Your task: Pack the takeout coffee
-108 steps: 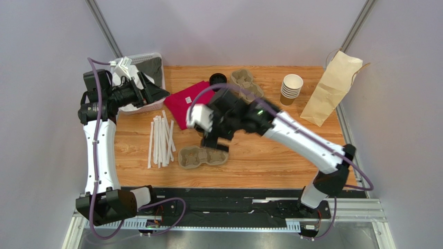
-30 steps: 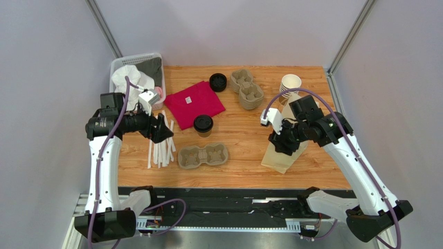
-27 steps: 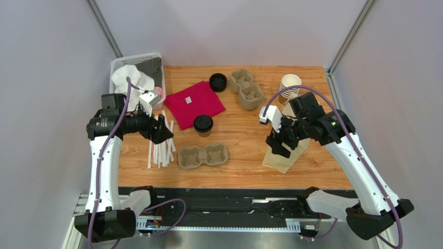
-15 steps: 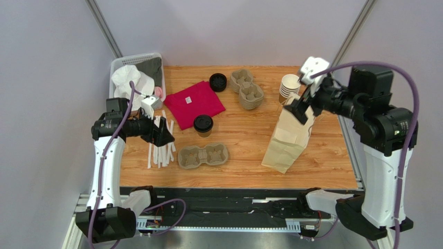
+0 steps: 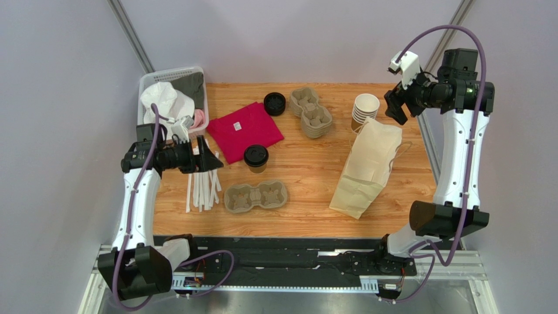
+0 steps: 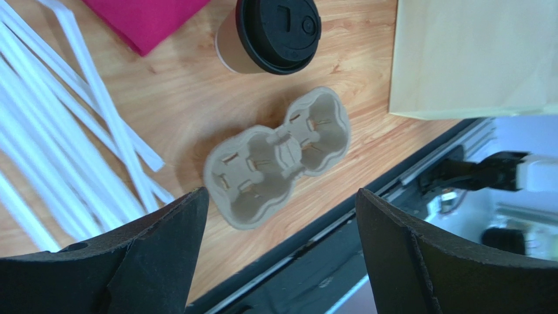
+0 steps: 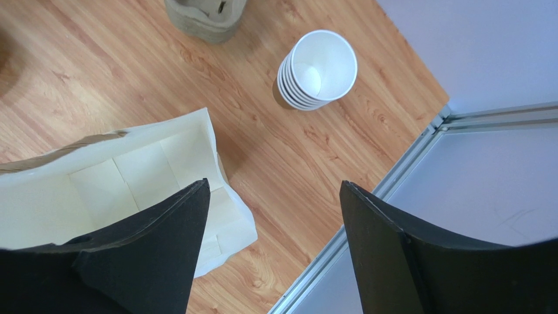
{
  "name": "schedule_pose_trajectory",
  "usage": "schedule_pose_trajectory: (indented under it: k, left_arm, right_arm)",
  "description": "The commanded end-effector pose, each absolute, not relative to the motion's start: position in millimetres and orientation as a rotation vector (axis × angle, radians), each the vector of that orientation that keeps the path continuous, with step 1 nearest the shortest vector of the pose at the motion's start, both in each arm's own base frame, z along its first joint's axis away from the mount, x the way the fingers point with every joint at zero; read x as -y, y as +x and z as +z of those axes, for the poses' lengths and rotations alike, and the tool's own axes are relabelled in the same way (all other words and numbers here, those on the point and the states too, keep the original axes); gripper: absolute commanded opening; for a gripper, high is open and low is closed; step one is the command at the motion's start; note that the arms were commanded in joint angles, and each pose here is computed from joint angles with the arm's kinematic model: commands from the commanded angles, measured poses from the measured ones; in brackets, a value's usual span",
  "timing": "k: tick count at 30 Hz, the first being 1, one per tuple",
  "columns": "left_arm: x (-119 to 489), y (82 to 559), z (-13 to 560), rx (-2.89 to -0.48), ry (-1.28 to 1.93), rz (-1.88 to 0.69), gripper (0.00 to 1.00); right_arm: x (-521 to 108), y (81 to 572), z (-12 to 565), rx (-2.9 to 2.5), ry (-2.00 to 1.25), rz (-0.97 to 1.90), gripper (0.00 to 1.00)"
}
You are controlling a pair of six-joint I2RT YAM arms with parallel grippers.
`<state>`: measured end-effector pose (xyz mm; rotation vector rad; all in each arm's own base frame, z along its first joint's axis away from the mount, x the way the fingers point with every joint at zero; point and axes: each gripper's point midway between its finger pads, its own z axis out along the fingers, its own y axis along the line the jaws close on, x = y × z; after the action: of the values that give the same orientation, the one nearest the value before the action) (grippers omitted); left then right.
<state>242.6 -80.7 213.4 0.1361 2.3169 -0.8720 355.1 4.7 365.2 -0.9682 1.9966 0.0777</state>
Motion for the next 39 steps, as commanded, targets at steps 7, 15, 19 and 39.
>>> schedule_pose_trajectory:
  k: [7,15,19,39]
  left_arm:
    - [76.5,228.9,148.7,-2.484,-0.359,-0.928,0.89]
    - [54.6,224.0,108.8,-2.667,-0.619,-0.748,0.85]
    - [57.2,225.9,95.2,-2.728,-0.597,-0.73,0.82]
    - [100.8,213.9,57.8,-2.848,-0.468,-0.7,0.65]
  right_arm:
    - [-5.5,299.4,289.4,-2.269,-1.167,0.312,0.64]
    - [-5.0,290.2,262.0,-2.323,-1.22,0.369,0.63]
    - [-4.3,292.1,255.1,-2.341,-1.214,0.381,0.61]
    - [-1.0,301.8,258.4,-2.369,-1.17,0.365,0.54]
